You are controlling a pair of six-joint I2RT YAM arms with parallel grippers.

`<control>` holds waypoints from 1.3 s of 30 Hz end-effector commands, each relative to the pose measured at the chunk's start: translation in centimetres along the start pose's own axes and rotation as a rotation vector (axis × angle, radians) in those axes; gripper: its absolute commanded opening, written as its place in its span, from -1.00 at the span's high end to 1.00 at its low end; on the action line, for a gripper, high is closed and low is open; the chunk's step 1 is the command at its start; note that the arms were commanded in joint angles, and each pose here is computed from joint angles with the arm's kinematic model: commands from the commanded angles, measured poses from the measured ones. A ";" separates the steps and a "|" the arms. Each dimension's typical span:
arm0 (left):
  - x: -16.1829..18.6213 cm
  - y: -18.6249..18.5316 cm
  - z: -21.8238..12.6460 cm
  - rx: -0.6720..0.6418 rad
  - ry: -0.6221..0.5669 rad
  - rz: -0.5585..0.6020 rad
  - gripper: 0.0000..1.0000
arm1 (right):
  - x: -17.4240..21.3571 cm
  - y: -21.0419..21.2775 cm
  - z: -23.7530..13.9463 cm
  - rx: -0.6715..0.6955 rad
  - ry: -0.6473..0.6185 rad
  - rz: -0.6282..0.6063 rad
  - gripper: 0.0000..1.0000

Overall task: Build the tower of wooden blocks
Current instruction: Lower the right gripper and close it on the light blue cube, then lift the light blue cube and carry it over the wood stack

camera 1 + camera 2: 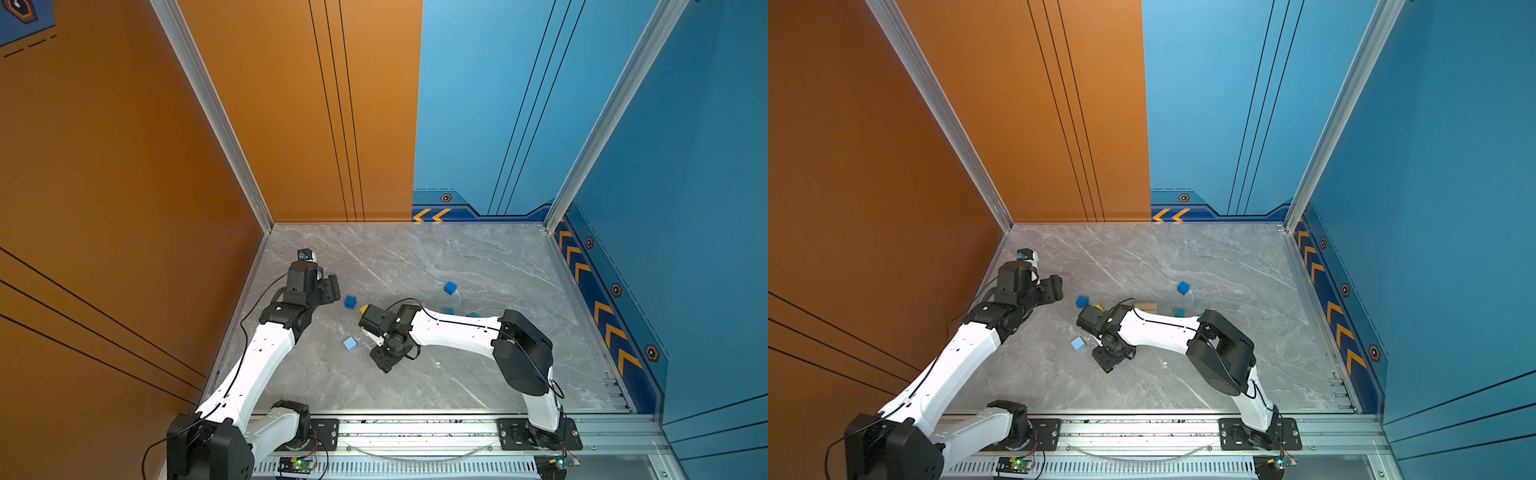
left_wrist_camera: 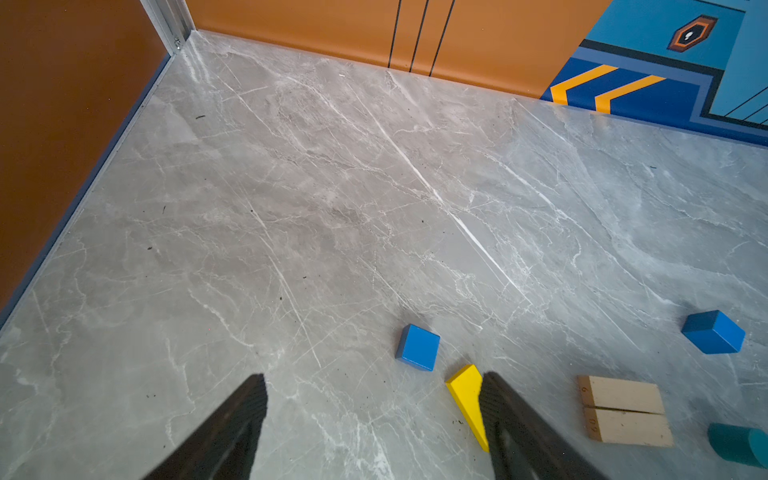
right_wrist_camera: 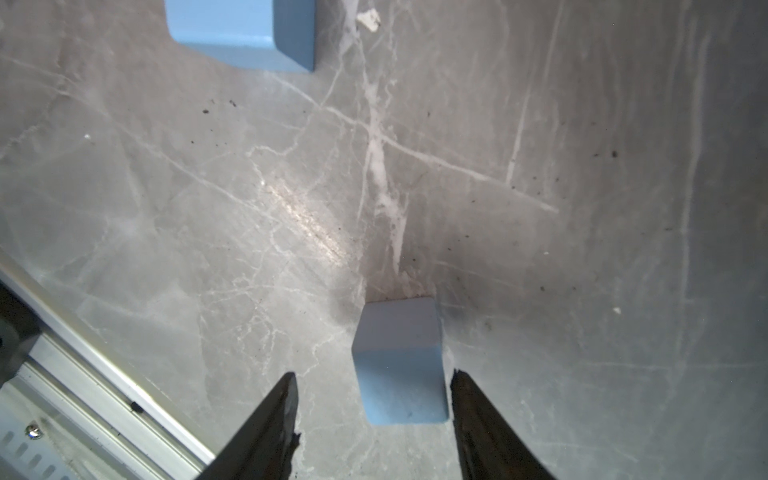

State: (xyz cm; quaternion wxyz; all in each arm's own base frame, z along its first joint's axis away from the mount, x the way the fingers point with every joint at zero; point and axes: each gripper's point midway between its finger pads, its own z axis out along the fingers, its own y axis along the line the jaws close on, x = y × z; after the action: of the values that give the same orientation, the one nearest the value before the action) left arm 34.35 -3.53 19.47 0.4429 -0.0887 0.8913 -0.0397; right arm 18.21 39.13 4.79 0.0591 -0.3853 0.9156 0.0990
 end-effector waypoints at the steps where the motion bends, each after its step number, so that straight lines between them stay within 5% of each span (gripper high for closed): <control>1: 0.5 0.2 -0.3 0.011 0.008 -0.016 -0.64 | 0.4 0.3 0.2 -0.005 0.028 0.001 -0.16; 7: 0.6 0.3 -0.3 0.010 0.010 -0.017 -0.64 | 0.5 0.3 0.3 0.006 0.028 0.003 0.06; 19: 0.5 0.4 -0.4 0.008 0.008 -0.021 -0.64 | 0.5 0.4 0.7 0.028 0.035 -0.003 0.18; 31: 0.6 0.6 -0.4 0.007 0.008 -0.027 -0.64 | 0.1 -0.1 0.2 0.057 0.022 0.010 0.64; 39: 0.7 0.7 -0.2 0.013 0.005 -0.030 -0.65 | -1.1 -2.5 -2.3 0.128 -0.025 0.112 0.80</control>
State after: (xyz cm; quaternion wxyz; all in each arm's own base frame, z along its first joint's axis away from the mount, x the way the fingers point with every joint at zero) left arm 34.02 -3.08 19.16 0.4412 -0.0954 0.8912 -0.0443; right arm 19.09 38.83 4.92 0.0678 -0.3639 0.9265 0.0671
